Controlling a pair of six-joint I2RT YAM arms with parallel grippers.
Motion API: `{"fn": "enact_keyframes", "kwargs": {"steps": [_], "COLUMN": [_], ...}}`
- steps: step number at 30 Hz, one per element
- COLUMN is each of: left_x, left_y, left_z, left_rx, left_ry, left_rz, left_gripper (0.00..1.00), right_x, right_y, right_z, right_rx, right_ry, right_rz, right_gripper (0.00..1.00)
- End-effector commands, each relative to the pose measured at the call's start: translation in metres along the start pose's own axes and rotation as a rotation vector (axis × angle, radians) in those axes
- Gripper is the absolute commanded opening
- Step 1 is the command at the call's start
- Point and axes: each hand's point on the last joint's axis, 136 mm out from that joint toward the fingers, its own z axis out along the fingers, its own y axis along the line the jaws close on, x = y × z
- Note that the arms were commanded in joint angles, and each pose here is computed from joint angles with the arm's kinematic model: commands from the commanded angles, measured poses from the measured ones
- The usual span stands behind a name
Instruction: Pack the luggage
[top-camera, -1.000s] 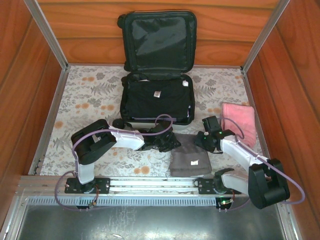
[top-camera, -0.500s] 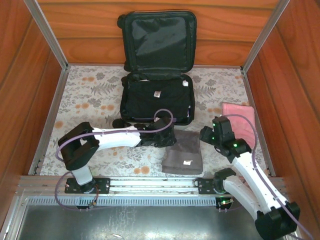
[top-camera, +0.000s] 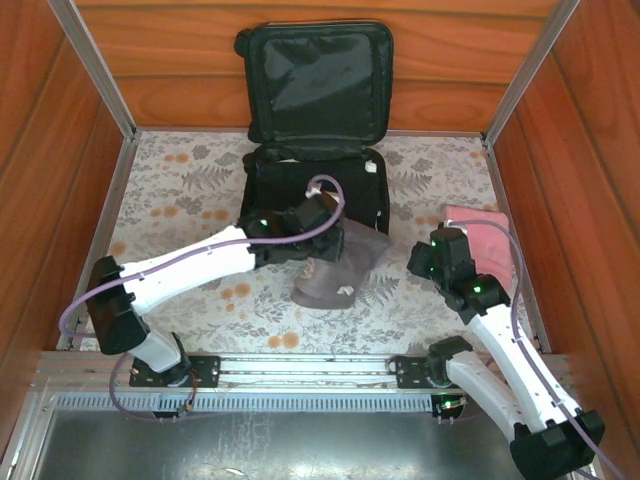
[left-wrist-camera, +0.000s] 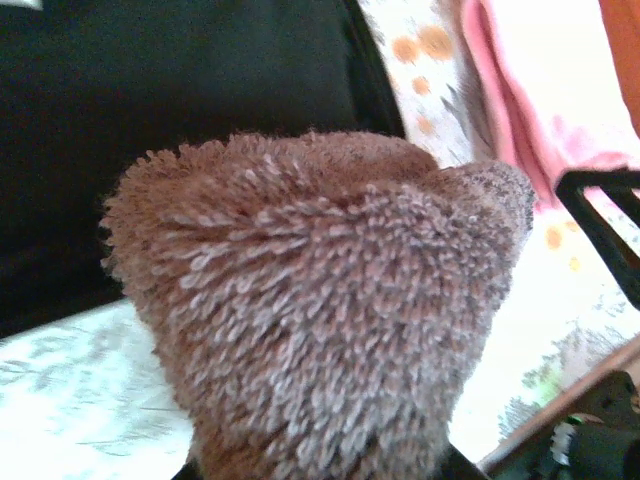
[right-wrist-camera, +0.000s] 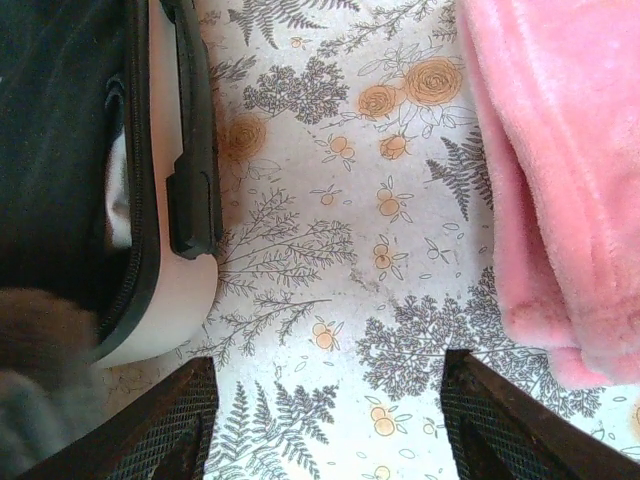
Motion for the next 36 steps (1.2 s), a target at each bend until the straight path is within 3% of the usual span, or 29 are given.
{"fn": "enact_keyframes", "kwargs": {"steps": [1, 5, 16, 26, 36], "left_x": [-0.029, -0.066, -0.133, -0.165, -0.155], "left_y": [0.038, 0.056, 0.037, 0.084, 0.165], "left_z": [-0.023, -0.038, -0.023, 0.023, 0.065], "left_rx": [-0.085, -0.097, 0.018, 0.032, -0.062], "left_ry": [-0.047, -0.113, -0.146, -0.111, -0.098], "left_rz": [0.079, 0.098, 0.242, 0.007, -0.145], "left_gripper": [0.00, 0.00, 0.00, 0.00, 0.00], "right_x": [-0.018, -0.020, -0.028, -0.024, -0.025], "right_y": [0.009, 0.009, 0.011, 0.004, 0.008], "right_z": [-0.003, 0.001, 0.002, 0.007, 0.018], "right_rx": [-0.018, -0.008, 0.010, 0.049, 0.062], "right_ry": [-0.047, -0.046, -0.052, -0.039, -0.014], "right_rz": [-0.016, -0.030, -0.047, -0.064, -0.088], "right_gripper": [0.64, 0.64, 0.65, 0.65, 0.66]}}
